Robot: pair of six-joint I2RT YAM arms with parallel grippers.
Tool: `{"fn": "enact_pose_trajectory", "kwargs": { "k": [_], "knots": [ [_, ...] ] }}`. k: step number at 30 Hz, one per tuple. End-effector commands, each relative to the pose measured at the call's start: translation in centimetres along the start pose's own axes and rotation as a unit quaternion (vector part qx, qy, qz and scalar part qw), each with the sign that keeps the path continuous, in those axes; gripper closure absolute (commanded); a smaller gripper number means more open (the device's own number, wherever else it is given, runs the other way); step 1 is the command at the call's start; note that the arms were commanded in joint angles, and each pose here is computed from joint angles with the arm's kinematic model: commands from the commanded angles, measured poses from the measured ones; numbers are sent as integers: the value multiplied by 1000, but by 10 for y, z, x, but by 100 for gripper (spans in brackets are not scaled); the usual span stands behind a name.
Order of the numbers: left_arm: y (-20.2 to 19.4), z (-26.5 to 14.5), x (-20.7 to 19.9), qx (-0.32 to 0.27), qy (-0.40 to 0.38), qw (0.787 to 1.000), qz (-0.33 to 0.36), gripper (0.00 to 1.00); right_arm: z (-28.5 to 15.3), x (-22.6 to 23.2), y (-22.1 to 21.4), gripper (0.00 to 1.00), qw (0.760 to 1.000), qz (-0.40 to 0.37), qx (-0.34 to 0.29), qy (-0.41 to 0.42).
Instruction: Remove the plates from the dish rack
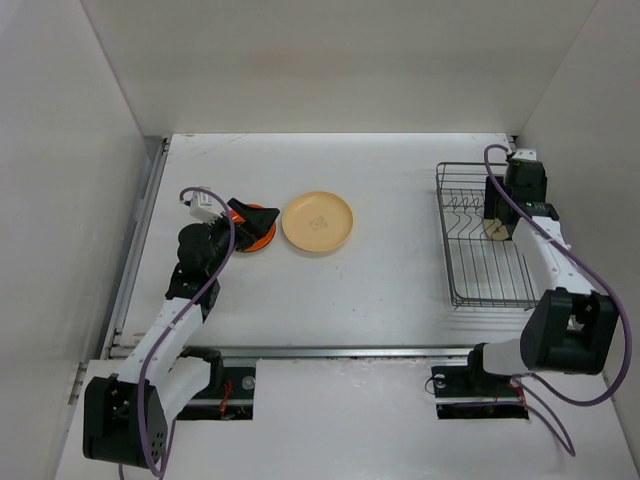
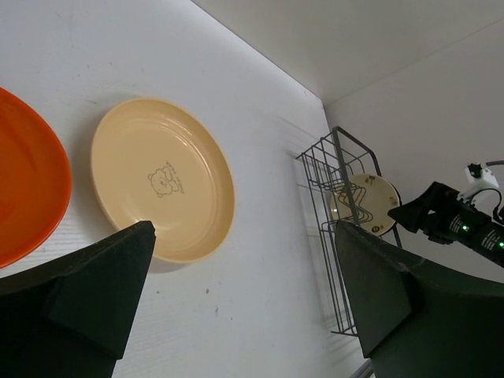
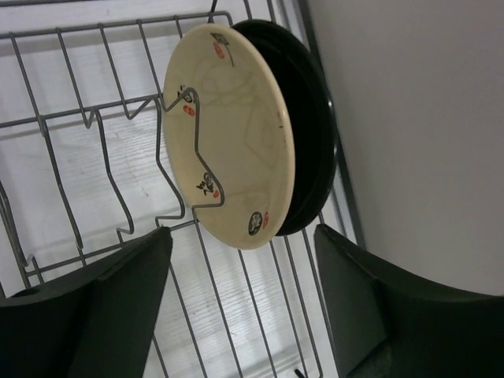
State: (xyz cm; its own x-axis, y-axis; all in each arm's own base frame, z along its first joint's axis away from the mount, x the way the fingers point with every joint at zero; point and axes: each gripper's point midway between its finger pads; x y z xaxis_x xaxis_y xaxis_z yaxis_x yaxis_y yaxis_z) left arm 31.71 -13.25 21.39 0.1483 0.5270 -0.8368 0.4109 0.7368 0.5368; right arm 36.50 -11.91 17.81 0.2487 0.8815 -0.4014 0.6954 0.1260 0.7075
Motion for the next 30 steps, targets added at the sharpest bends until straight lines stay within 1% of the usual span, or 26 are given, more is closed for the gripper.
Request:
{"fn": "enact_pose_trajectory", "kwargs": {
  "k": [1,8,10,12,18,26,30],
  "knots": [
    [3,-2,-12,-9,-30,999,17,3,1,-3,18,24,1000,3,-18,2],
    [1,-1,-10,-6,-27,999,16,3,12,-3,14,28,1000,-6,-1,-10],
    [1,-1,-10,-6,-27,999,16,3,17,-2,9,28,1000,-10,10,-13],
    [1,-1,-10,-6,-27,999,16,3,17,-5,15,28,1000,-7,3,-20],
    [1,-1,-10,-6,-27,999,16,3,26,-6,8,30,999,-13,21,-34],
    [-1,-2,-6,-4,-23,1000,15,3,30,-12,9,30,999,-6,26,-47],
    [-1,-2,-6,-4,-23,1000,15,3,33,-18,4,37,998,-4,38,-51]
  ]
}}
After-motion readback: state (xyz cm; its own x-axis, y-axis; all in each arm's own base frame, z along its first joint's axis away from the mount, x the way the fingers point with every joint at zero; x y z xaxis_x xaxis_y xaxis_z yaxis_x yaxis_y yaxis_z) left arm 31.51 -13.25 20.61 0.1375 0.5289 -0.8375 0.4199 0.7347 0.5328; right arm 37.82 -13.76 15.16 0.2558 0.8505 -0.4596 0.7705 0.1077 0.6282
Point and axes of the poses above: each gripper's point midway between its finger pads, its own z axis out along the fingers, its own x axis along the line the jaws close on, y = z × x, and after that the axes turned 6 degrees about -z, right-handed
